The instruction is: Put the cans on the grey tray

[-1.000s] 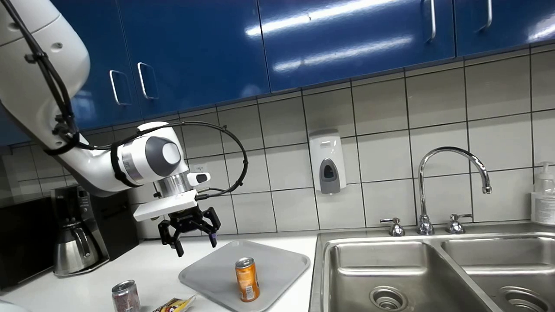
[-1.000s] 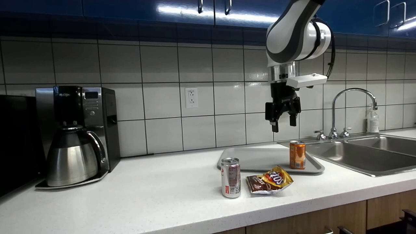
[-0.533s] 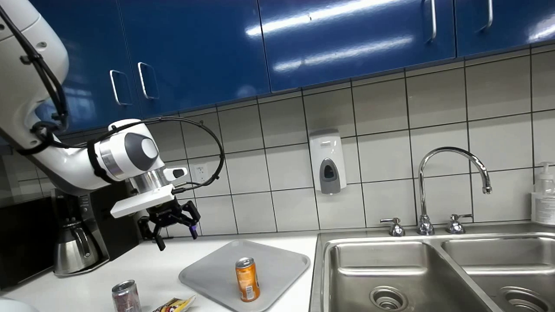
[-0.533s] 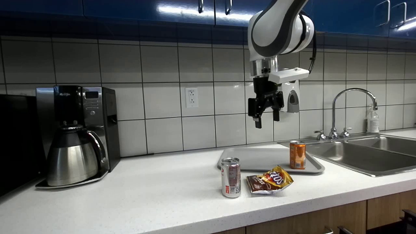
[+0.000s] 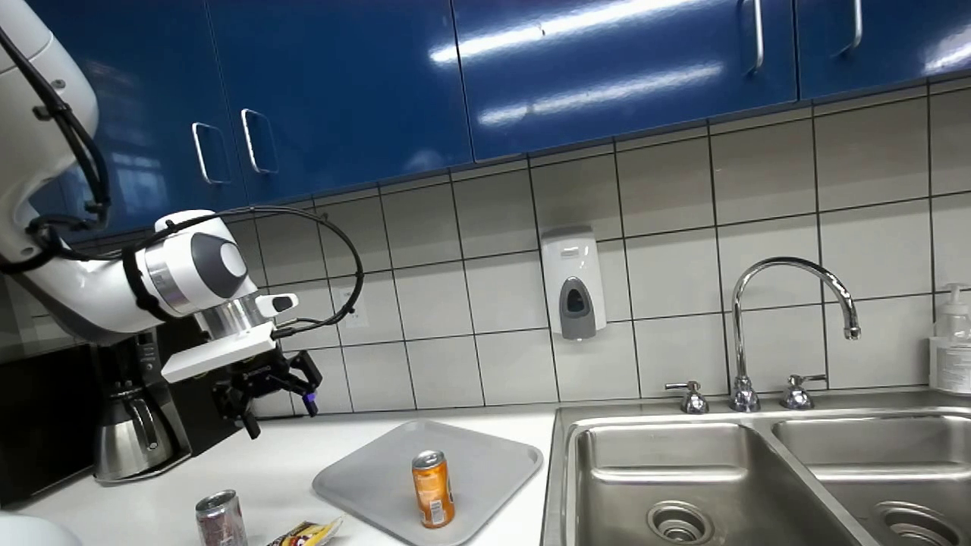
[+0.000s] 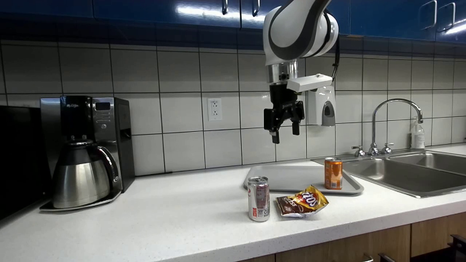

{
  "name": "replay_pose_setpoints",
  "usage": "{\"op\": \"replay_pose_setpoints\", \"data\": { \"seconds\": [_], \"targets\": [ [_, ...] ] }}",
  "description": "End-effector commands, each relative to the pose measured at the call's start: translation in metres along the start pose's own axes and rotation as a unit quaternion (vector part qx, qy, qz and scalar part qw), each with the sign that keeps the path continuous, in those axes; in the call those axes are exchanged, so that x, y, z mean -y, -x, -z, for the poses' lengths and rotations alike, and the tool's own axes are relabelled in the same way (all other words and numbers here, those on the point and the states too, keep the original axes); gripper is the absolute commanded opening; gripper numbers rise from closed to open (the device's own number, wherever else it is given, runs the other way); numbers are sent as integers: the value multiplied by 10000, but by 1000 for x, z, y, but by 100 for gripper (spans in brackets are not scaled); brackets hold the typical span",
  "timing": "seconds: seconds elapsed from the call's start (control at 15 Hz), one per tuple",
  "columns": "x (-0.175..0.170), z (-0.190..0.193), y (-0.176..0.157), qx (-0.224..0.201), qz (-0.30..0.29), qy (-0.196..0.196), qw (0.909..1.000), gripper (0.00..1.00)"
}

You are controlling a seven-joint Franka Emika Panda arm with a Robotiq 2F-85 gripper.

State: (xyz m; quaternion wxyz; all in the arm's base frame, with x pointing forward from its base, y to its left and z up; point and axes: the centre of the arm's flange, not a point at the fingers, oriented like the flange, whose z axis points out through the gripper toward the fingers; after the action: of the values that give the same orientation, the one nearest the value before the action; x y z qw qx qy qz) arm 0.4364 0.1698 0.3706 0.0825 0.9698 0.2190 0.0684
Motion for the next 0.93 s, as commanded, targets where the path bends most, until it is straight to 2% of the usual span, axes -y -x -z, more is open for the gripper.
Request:
{"op": "replay_pose_setpoints", "data": {
  "seconds": [0.0, 0.87],
  "targets": [
    [20, -2, -16, 49, 62, -37, 10000, 100],
    [80, -21, -44, 29, 694, -402, 9968, 100]
  ]
}}
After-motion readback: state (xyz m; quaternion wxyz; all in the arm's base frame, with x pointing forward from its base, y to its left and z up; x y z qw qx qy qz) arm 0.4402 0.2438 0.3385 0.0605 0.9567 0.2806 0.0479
